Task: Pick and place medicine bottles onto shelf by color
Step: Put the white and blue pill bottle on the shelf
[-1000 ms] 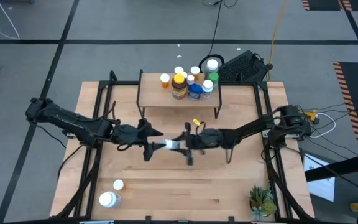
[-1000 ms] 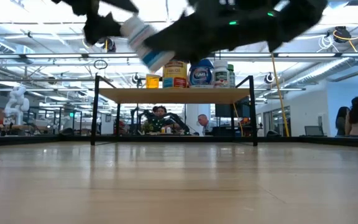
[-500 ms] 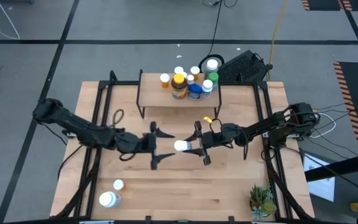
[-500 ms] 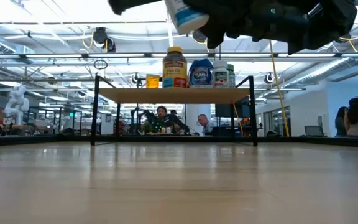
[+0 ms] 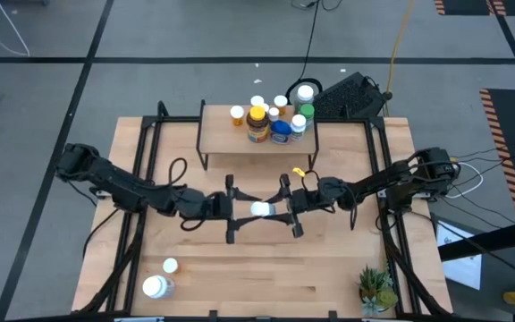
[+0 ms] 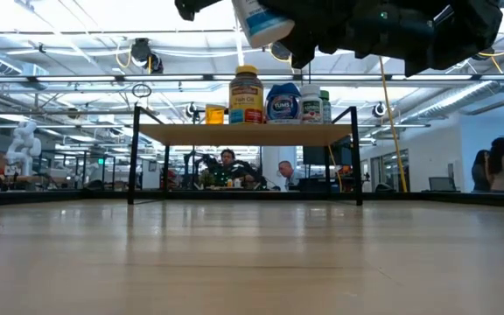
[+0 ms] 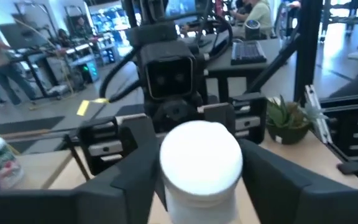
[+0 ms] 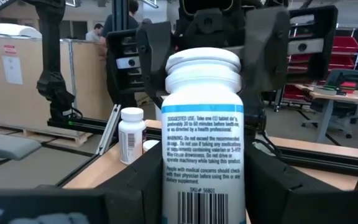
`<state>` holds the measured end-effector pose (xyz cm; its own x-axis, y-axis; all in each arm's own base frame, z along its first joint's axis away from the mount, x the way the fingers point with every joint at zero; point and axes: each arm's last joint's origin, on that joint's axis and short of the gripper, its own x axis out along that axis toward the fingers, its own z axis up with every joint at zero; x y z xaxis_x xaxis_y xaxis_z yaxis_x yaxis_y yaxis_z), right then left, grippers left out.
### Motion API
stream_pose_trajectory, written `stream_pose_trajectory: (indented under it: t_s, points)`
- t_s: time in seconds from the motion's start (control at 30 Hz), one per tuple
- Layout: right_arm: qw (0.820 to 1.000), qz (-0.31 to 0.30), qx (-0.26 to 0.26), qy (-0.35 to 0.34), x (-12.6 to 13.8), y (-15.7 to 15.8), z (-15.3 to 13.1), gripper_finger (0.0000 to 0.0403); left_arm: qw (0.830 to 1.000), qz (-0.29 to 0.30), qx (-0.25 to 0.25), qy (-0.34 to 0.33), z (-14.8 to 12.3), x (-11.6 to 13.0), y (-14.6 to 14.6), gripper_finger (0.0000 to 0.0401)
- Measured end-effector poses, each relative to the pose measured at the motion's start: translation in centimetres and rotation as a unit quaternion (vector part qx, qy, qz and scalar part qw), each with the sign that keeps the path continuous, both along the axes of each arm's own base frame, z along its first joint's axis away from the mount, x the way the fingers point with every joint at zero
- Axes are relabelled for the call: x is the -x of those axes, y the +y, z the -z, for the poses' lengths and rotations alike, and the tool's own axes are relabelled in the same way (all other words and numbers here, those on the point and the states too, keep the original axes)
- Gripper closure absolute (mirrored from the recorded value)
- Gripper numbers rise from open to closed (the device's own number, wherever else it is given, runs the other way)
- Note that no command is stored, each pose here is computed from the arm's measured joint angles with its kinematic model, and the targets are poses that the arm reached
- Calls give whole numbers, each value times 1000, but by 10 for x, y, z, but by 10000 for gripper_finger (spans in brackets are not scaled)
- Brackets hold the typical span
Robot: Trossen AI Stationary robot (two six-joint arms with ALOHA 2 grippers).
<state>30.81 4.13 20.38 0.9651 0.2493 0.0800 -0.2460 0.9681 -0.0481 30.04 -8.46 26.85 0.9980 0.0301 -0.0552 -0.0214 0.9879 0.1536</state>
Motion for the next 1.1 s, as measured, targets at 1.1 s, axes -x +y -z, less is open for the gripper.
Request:
stream_pose_trajectory:
  t_s: [1.1]
  points:
    - [990,119,-21,69,-2,-15,12,102,996,-45,45,60,-16,28,20,223]
